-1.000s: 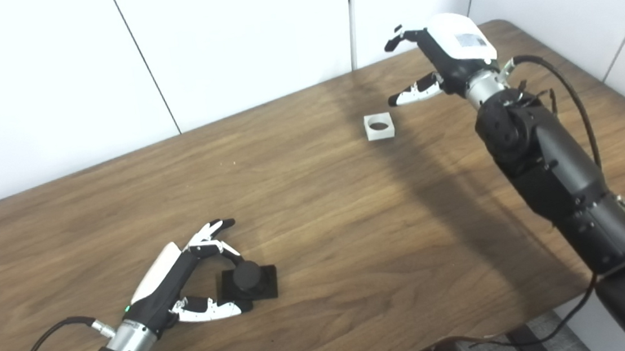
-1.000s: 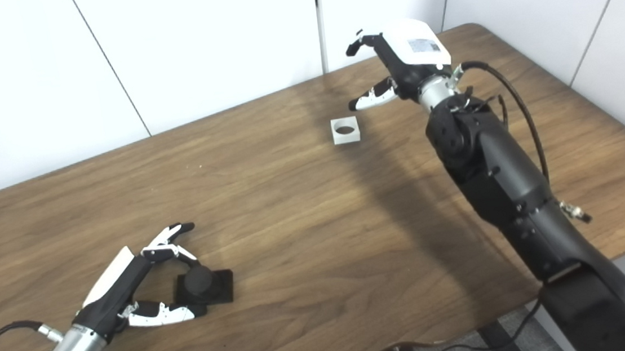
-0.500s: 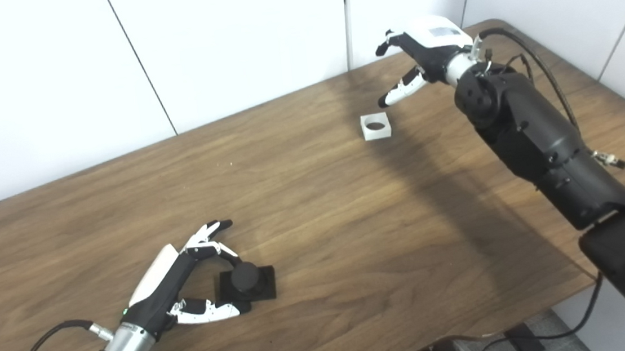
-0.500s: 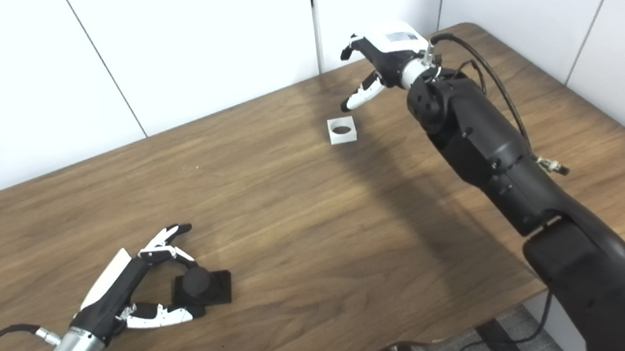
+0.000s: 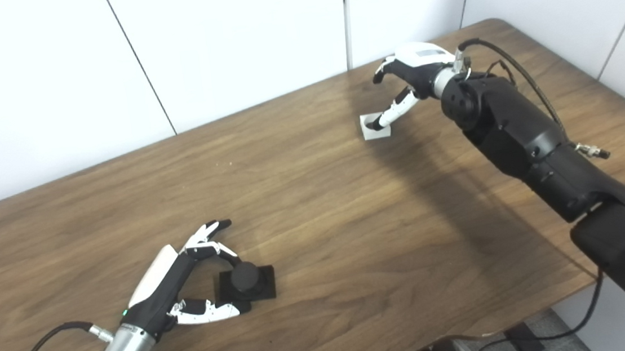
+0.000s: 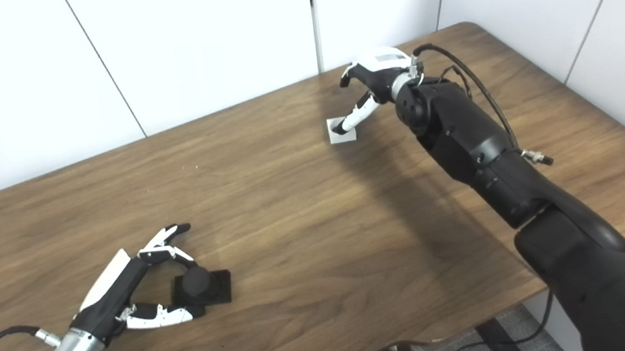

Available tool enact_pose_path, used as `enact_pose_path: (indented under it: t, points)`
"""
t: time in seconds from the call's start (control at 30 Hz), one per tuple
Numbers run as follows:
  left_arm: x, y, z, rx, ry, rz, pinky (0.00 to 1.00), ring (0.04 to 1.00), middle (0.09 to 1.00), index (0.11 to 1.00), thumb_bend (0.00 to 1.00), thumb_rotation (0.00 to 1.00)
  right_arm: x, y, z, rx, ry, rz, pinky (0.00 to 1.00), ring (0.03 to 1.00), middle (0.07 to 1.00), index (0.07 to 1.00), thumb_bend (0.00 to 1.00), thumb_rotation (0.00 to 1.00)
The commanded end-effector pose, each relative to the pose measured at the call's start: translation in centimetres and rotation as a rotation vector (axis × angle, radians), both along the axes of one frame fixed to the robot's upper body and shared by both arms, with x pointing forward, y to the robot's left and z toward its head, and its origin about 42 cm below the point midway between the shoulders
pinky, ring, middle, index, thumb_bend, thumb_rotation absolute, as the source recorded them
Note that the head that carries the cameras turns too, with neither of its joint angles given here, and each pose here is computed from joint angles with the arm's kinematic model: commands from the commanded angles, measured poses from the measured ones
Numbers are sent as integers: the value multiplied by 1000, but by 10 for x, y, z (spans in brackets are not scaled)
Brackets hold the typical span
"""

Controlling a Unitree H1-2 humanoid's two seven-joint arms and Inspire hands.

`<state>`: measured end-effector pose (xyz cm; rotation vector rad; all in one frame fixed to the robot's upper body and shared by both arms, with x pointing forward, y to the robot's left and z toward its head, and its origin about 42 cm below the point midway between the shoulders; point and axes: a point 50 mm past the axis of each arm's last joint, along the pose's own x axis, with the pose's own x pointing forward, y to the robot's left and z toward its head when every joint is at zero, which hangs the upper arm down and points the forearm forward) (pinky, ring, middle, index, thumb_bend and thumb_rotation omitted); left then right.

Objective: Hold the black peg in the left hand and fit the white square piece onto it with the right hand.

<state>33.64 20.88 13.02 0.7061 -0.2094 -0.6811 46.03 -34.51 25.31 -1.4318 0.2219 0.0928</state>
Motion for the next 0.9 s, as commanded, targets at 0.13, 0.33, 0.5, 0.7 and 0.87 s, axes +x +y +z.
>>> enact_pose_path:
  t: [0.13, 0.33, 0.5, 0.7, 0.87]
  points:
    - [-10, 10, -22, 77, 96, 25, 981, 1000, 957, 491, 519, 59, 7, 13, 22, -16, -71, 31, 901, 947, 946, 815, 770, 435]
    - [-9, 11, -19, 77, 95, 25, 995, 1000, 959, 491, 518, 60, 4, 17, 8, -13, -38, 31, 914, 949, 945, 817, 757, 433]
    - [-10, 12, -19, 72, 85, 26, 987, 1000, 957, 490, 519, 61, 0, 17, -12, -13, -12, 37, 913, 942, 937, 812, 743, 434]
    - [-9, 13, -16, 72, 78, 30, 984, 1000, 957, 491, 518, 63, -3, 17, -26, -17, 2, 44, 905, 935, 929, 804, 742, 425]
    - [-10, 15, -14, 70, 78, 33, 976, 1000, 959, 491, 518, 63, -3, 17, -37, -33, 22, 46, 911, 933, 921, 783, 738, 415]
